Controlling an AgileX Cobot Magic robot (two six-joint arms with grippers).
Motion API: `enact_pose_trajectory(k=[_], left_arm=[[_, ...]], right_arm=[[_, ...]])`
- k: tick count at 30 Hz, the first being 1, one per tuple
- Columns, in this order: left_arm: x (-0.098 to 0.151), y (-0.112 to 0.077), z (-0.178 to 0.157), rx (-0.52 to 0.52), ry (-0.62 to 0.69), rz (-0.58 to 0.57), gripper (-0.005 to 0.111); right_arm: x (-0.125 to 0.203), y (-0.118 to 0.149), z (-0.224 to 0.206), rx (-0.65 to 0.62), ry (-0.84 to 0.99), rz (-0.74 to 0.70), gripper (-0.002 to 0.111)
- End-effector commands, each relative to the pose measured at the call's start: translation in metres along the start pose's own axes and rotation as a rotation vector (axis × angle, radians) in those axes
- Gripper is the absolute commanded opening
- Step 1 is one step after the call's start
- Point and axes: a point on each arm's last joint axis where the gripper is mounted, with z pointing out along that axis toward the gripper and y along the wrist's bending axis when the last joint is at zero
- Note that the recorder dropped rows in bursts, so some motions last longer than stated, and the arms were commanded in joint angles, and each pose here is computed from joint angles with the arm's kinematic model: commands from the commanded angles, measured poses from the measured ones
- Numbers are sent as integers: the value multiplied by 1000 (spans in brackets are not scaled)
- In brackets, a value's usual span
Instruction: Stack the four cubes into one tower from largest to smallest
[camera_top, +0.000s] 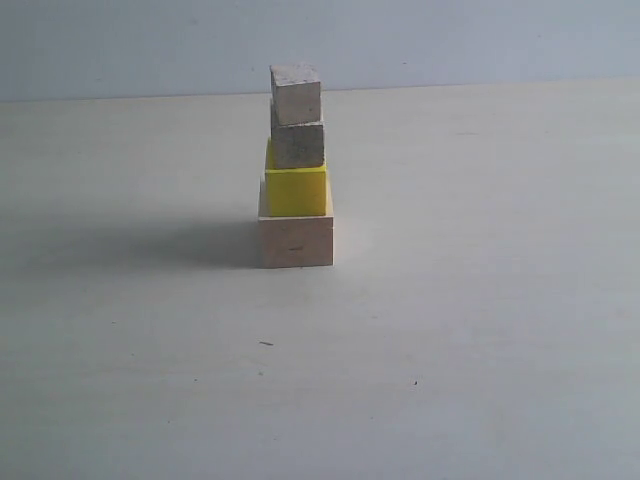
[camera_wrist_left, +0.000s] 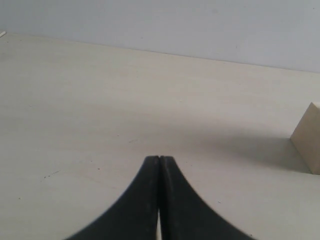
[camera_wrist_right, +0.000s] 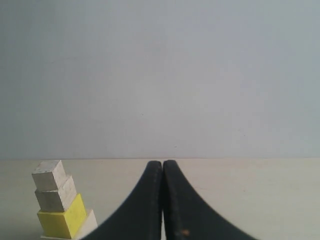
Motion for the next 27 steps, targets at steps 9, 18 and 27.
enact_pose_trajectory(k=[9, 18, 27], left_arm=[[1, 0, 0, 2, -4, -3, 0], [1, 0, 0, 2, -4, -3, 0], [1, 0, 0, 2, -4, -3, 0]], right_arm=[[12, -4, -6, 384, -174, 81, 0], [77, -8, 9, 387, -183, 176, 0], [83, -2, 14, 301, -127, 132, 0]])
